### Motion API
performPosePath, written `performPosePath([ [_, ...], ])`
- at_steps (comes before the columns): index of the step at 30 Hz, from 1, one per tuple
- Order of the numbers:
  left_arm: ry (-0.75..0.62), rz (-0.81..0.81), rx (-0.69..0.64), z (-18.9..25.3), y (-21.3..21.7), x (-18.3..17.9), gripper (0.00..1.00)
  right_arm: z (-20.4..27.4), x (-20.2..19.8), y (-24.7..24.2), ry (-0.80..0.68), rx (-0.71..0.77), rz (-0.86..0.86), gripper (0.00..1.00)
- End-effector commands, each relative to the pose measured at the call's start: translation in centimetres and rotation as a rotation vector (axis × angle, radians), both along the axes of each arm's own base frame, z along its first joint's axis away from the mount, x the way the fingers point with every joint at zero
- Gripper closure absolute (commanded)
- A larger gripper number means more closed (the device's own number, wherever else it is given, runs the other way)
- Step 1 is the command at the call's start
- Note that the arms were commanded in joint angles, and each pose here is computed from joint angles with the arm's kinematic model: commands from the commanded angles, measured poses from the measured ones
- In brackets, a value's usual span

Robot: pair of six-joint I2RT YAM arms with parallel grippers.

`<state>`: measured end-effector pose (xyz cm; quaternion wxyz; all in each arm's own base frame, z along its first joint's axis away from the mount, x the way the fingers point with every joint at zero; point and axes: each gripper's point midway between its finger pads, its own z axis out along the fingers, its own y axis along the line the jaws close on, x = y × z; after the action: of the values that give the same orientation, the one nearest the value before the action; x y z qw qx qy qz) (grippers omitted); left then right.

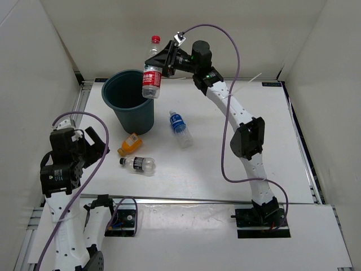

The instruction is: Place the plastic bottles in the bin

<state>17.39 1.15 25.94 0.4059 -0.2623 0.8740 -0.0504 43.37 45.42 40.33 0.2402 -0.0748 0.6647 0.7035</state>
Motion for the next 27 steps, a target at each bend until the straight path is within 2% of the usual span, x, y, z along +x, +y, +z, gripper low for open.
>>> performPosePath([
  [1,0.002,-0.043,-0.007,-0.3,-0.5,0.6,0.0,3.1,1.1,-0.3,-0.093,0.083,-0.073,0.58],
  [8,0.017,-0.085,0.048,-0.3,-0.1,1.5,0.0,3.1,4.6,-0.7,-0.128,0.093,-0.259,0.57],
  [12,0.003,-0.096,0.072,0.3,0.0,2.3,0.0,3.2,5.6,-0.8,-0.157,0.104,-0.305,0.57],
  [14,0.007,-0.074,0.09,0.3,0.5,2.2,0.0,2.0,6.2,-0.7,-0.157,0.071,-0.322,0.57],
  [16,0.015,-0.079,0.105,0.5,0.5,1.9,0.0,1.2,6.1,-0.3,-0.189,0.029,-0.33,0.52],
  [20,-0.009,-0.086,0.102,1.5,0.3,1.8,0.0,0.3,6.1,0.1,-0.26,-0.022,-0.336,0.52],
  [23,-0.007,-0.095,0.093,2.2,0.1,1.9,0.0,1.1,7.3,-0.3,-0.341,-0.022,-0.408,0.51],
  [27,-0.016,-0.112,0.08,3.2,-0.3,1.9,0.0,1.7,7.6,-0.6,-0.366,-0.006,-0.439,0.51],
])
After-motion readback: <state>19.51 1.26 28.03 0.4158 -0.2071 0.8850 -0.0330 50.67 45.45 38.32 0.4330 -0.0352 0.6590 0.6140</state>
